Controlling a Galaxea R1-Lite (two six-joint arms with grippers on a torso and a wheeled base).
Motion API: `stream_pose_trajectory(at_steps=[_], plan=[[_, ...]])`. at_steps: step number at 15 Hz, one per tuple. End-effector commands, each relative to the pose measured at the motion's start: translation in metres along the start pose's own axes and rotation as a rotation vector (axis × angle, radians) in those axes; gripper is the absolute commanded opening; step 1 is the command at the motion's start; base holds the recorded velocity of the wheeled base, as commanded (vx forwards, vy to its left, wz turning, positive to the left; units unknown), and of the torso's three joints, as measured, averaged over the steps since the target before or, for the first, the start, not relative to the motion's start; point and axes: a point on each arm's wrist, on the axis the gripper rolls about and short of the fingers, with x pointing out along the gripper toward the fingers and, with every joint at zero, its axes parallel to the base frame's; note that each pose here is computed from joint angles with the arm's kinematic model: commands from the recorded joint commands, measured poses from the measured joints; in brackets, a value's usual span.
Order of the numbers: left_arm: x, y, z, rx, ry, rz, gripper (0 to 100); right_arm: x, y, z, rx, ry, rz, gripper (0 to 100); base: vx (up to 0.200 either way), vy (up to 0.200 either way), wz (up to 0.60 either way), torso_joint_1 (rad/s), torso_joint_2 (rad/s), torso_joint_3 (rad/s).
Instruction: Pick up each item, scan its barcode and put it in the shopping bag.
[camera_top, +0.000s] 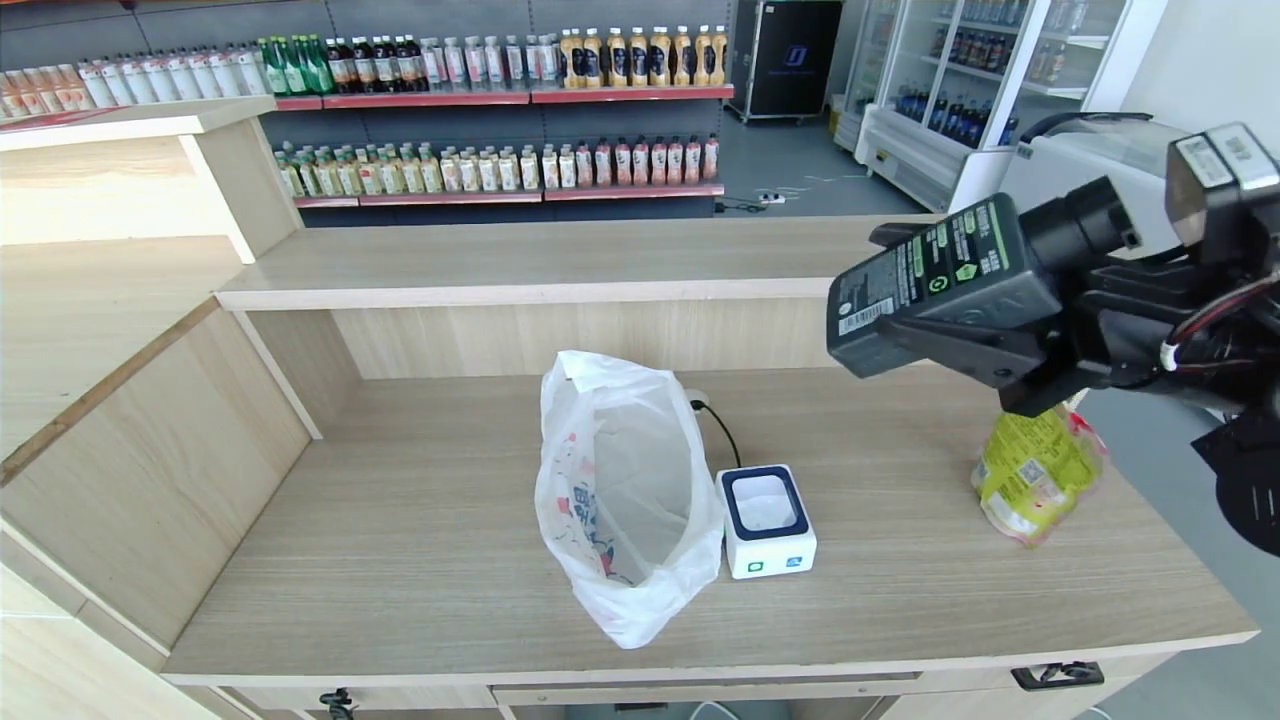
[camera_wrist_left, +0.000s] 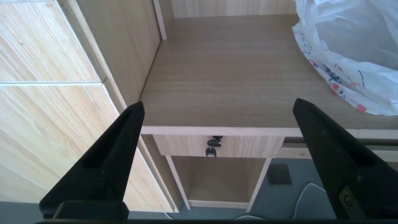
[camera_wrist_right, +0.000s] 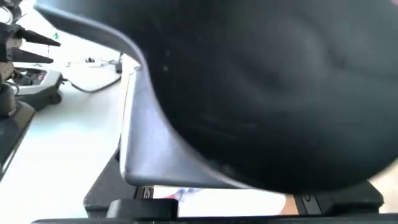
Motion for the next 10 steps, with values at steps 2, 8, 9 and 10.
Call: stream_pose_trajectory(at_steps=[2, 8, 9, 10], plan=[[0.0, 0.0, 0.0, 0.0, 0.0, 0.001, 100, 0.039, 0.025, -0.004, -0.165, -0.155, 0.146, 0, 0.0, 0.0, 0.0, 0.0, 0.0, 0.0], [0.0, 0.0, 0.0, 0.0, 0.0, 0.001, 100, 0.108, 0.056, 0.005, -0.32, -0.36, 0.317, 0, 0.0, 0.0, 0.0, 0.0, 0.0, 0.0], [0.0, 0.0, 0.0, 0.0, 0.0, 0.001, 100, 0.122, 0.061, 0.007, -0.324, -0.397, 0.342, 0, 0.0, 0.0, 0.0, 0.0, 0.0, 0.0], [0.0, 0.0, 0.0, 0.0, 0.0, 0.001, 100, 0.127, 0.062, 0.005, -0.321, -0.404, 0.35, 0, 0.0, 0.0, 0.0, 0.0, 0.0, 0.0]])
